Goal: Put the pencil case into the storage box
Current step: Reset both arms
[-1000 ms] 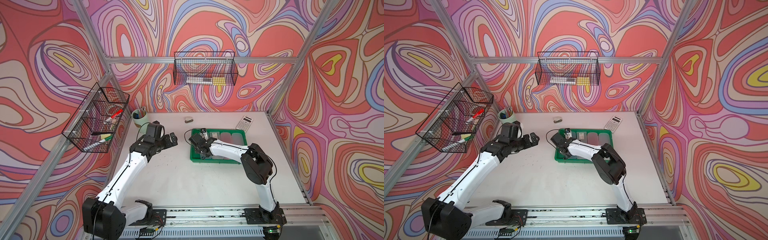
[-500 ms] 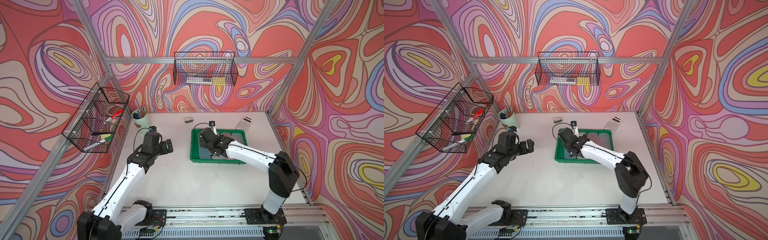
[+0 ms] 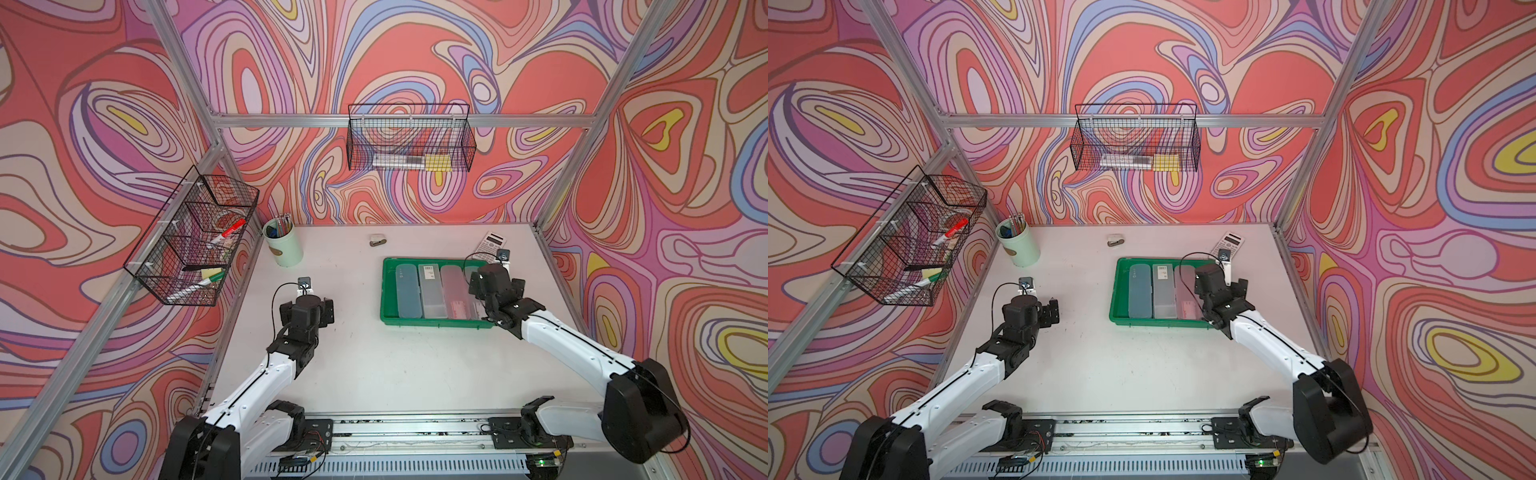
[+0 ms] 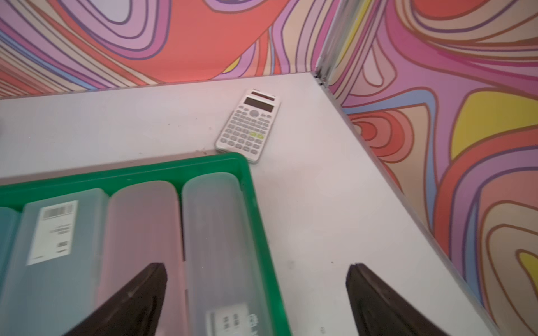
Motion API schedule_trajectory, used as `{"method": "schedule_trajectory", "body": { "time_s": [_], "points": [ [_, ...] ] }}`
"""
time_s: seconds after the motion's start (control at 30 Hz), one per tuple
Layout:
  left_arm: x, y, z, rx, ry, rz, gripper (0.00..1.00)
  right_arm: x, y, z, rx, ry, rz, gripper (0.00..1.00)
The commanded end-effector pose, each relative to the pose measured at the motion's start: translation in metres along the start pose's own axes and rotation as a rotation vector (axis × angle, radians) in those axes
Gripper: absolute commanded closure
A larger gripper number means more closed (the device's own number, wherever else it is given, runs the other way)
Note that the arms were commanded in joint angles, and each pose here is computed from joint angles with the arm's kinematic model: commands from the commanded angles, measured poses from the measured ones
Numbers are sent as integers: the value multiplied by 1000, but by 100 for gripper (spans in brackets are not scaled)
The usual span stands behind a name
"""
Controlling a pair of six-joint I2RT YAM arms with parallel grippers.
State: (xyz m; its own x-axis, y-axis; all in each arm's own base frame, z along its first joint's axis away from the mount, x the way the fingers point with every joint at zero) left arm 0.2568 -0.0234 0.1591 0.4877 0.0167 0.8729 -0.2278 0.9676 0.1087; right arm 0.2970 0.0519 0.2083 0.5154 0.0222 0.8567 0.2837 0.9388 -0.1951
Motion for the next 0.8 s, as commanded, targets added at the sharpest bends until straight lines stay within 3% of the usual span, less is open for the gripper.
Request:
{"method": "schedule_trajectory", "body": {
  "time_s": [0.0,0.13,0.23,0.33,0.53,0.77],
  "points": [
    [6,5,-7,68,-147,3,1,7,-6,-4,9,-155,43,2],
    [-4,7,-16,71,-196,8,1,-5,-8,-25,22,-196,73,2],
    [-2,7,-21,-6,-237,16,1,-13,-11,-47,21,-201,59,2],
    [1,10,-29,-8,-218,36,1,-25,-17,-64,3,-221,17,2],
    [3,19,-40,-44,-203,86,1,-36,-32,-70,38,-349,-102,2],
    [0,18,-48,-86,-213,50,1,-60,-30,-87,148,-333,-107,2]
  ]
}}
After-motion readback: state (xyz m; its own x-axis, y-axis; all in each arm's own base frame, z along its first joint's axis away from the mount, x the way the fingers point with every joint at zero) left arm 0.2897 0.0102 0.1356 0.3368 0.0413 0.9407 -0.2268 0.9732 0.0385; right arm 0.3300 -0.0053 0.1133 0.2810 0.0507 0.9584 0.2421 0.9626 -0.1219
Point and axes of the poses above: each gripper's point midway between its finger pads, its own z axis back along the fingers, its own y axis along the line the jaws close on, x = y × z, the point moved 8 cm from there along z, back along the fingers, and after that the axes turned 3 degrees about z, right-handed, at the moved point
